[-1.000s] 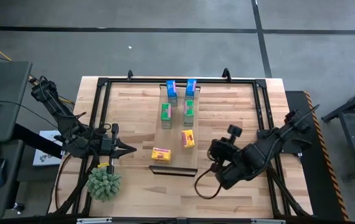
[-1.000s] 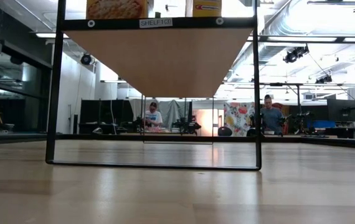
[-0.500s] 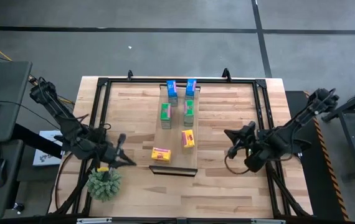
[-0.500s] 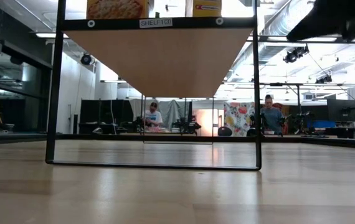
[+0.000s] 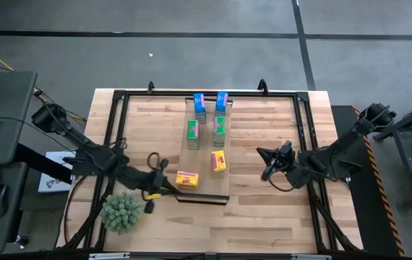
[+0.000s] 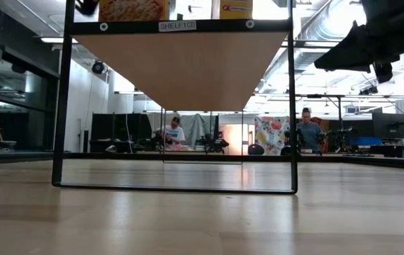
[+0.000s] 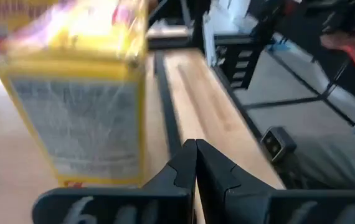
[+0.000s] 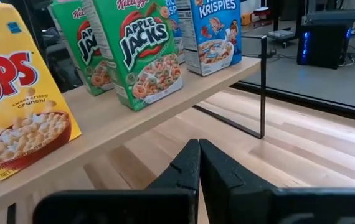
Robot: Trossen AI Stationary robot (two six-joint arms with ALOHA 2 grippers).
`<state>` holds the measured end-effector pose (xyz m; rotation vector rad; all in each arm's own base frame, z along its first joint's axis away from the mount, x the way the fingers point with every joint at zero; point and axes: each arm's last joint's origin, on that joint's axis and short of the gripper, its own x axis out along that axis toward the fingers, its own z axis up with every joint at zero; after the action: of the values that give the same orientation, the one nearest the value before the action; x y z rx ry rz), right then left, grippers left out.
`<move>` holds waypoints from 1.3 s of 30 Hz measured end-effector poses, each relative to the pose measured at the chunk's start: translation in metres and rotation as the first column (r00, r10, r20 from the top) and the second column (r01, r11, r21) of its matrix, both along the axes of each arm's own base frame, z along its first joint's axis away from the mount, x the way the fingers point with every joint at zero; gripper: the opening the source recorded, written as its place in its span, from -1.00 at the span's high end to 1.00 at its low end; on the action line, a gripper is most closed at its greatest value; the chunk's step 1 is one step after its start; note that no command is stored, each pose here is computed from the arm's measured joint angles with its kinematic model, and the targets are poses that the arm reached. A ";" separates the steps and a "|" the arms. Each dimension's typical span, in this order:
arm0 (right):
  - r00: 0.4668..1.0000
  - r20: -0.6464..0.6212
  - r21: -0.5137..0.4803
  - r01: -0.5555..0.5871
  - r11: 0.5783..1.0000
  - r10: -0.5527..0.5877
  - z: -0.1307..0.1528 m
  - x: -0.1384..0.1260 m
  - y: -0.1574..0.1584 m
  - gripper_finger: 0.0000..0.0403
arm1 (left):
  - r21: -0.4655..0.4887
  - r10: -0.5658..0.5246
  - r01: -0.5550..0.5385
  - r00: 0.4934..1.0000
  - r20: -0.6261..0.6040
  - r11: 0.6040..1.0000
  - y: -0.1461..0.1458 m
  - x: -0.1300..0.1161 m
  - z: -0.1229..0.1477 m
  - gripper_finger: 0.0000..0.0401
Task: Stack cereal on shelf
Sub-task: Put the yellow cereal box on the shelf aligned with the other yellow cereal box
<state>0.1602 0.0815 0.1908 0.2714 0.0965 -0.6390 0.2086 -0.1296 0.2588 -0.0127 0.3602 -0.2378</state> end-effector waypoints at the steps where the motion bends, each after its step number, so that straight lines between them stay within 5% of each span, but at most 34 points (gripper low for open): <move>1: 1.000 -0.002 -0.003 -0.001 1.000 0.001 0.000 0.000 0.000 1.00 | -0.002 0.010 -0.010 1.000 -0.022 1.000 0.001 0.004 -0.003 1.00; 14: 1.000 -0.016 -0.011 -0.007 1.000 0.007 -0.001 0.000 0.000 1.00 | 0.022 0.122 -0.121 0.990 -0.075 0.992 0.007 0.019 -0.004 1.00; 39: 1.000 -0.020 -0.014 -0.008 1.000 0.007 -0.001 0.000 0.000 1.00 | 0.099 0.417 -0.411 0.907 -0.053 0.906 0.037 0.028 -0.007 1.00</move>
<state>0.1600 0.0814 0.1898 0.2510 0.1124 -0.6349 0.2363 -0.0924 0.2516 -0.0129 0.4316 0.2018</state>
